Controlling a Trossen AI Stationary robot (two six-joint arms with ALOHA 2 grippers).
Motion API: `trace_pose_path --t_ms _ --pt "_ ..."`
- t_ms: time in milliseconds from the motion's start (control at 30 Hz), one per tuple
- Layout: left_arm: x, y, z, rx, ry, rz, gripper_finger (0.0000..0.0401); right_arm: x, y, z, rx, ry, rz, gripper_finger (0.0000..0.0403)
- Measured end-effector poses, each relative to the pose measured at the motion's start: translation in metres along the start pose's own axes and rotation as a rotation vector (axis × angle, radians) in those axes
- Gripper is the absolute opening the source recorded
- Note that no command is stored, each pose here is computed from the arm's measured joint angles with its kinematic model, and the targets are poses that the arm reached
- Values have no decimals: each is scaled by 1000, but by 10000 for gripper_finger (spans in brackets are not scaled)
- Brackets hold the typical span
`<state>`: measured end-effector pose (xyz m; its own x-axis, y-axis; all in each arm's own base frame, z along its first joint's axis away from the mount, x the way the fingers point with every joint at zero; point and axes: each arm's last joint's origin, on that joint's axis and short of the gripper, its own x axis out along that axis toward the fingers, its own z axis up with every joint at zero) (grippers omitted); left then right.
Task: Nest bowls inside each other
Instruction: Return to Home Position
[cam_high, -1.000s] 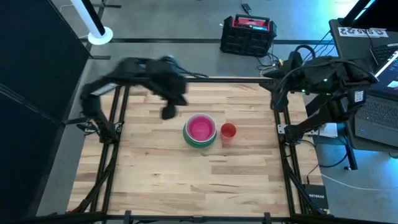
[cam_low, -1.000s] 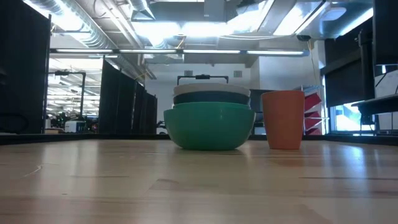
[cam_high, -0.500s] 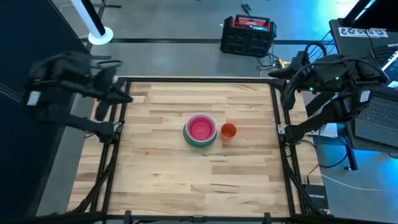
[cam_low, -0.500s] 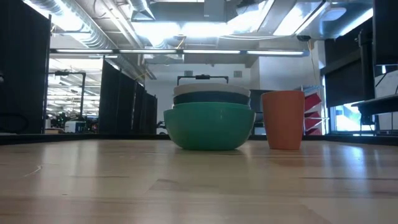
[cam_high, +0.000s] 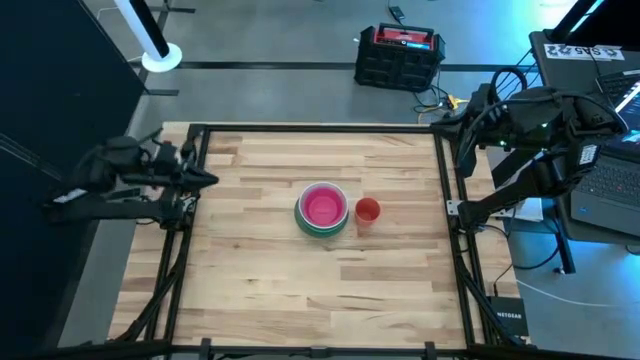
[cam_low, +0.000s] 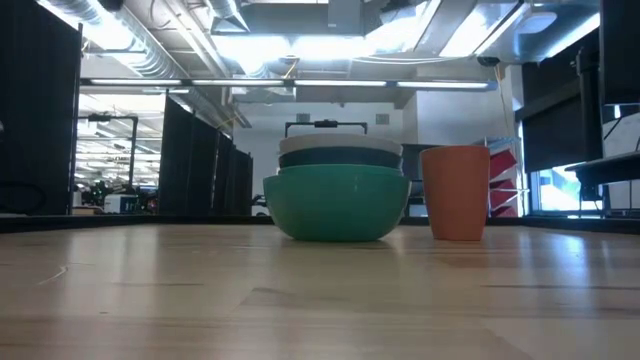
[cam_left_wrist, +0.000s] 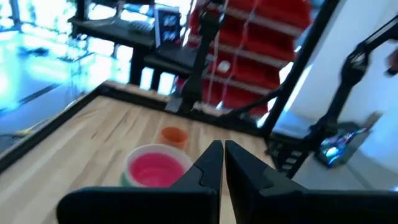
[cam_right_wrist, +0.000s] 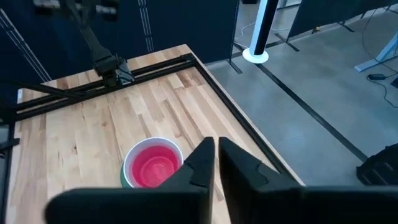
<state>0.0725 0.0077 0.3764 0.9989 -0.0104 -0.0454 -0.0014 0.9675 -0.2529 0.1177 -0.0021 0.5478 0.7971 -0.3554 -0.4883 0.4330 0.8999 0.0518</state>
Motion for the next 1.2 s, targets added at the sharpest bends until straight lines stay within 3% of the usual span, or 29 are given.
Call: trace_pose_path --t_ms 167,367,600,700,1200 --pt "6 13 -50 -6 -128 -76 0 -5 -3 -1 22 -9 7 1" --pt "15 22 -81 -15 -184 -117 0 -16 -9 -4 73 -36 11 0" --pt "21 31 -104 -53 -202 -46 0 -21 -13 -5 91 -57 -6 0" --pt "22 36 -115 -39 -111 60 0 -21 -14 -5 91 -69 -41 0" --pt "43 48 -161 121 -203 36 0 -23 -19 -4 79 -114 -163 1"
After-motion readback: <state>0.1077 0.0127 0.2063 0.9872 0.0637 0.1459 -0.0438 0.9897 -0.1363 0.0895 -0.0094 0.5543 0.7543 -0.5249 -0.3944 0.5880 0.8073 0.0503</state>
